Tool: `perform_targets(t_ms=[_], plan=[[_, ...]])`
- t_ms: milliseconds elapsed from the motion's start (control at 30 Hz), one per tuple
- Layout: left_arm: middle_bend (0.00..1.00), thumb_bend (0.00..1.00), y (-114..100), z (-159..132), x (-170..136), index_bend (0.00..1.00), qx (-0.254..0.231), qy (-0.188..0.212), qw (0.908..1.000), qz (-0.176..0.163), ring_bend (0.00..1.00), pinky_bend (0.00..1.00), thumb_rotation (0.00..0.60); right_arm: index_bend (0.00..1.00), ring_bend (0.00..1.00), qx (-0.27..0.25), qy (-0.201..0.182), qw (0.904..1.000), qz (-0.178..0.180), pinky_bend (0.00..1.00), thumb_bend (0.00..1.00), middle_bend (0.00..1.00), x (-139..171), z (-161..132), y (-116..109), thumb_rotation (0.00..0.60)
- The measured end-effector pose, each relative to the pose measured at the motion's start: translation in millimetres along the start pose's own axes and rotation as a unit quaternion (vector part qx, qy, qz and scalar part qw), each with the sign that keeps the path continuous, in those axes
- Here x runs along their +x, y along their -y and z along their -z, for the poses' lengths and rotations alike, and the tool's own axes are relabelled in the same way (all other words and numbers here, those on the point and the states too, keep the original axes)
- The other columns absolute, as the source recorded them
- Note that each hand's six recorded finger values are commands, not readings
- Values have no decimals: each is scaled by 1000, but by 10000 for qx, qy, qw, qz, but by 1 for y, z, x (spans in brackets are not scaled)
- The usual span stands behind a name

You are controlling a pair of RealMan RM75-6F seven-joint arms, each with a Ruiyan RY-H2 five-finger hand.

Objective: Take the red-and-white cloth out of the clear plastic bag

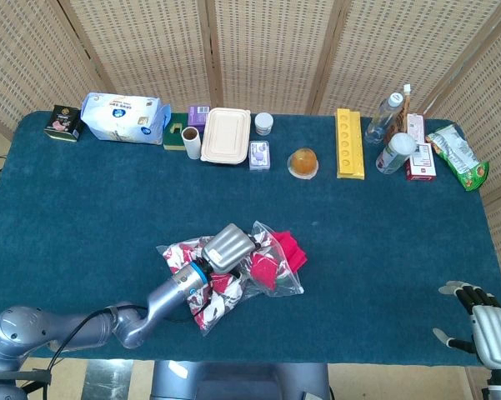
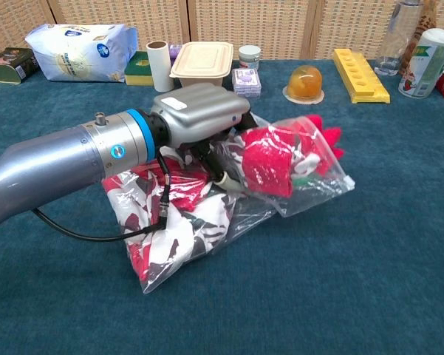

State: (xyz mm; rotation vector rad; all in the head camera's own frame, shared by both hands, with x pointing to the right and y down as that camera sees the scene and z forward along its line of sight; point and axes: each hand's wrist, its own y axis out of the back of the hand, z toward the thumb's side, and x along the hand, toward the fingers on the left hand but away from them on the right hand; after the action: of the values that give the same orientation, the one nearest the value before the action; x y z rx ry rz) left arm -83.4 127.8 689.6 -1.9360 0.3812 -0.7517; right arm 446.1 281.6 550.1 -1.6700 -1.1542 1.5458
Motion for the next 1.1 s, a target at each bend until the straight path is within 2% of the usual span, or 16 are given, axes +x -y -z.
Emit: perform_targets(t_ms=[200,333,400,567,633,767,900,1100], plan=[[643,527,-29,22,-4,794,-291,390,9923,-1137,657,762,600,312,261,53,-176,9998,-25,293,132,284,-7,-10,1,600],[643,512,-50,34,-10,793,-93,761,9808,-1796,657,748,600,312,262,111,-332,9994,14,299,132,284,-13,-19,-2,600],[643,501,-56,36,-12,793,63,977,9756,-1966,657,736,600,312,269,187,-453,9988,69,307,132,288,-18,-25,-6,600],[643,487,-58,33,-11,793,305,1548,9656,-2067,657,713,600,312,308,336,-798,9956,364,341,128,313,-32,-44,-22,600],[643,485,-56,24,-10,794,370,1802,9612,-2056,657,708,600,312,324,380,-910,9940,479,355,127,320,-37,-50,-29,600],[644,482,-50,4,-5,793,412,2182,9543,-2000,657,708,600,312,379,453,-1381,9867,733,403,124,350,-48,-75,-42,600],[643,481,-48,-7,0,793,437,2354,9508,-1967,657,708,600,312,401,430,-1891,9774,845,423,120,359,-57,-102,-47,600],[643,482,-46,-13,6,793,475,2401,9504,-1920,657,708,600,312,411,466,-2486,9643,788,445,115,361,-60,-137,-43,600]])
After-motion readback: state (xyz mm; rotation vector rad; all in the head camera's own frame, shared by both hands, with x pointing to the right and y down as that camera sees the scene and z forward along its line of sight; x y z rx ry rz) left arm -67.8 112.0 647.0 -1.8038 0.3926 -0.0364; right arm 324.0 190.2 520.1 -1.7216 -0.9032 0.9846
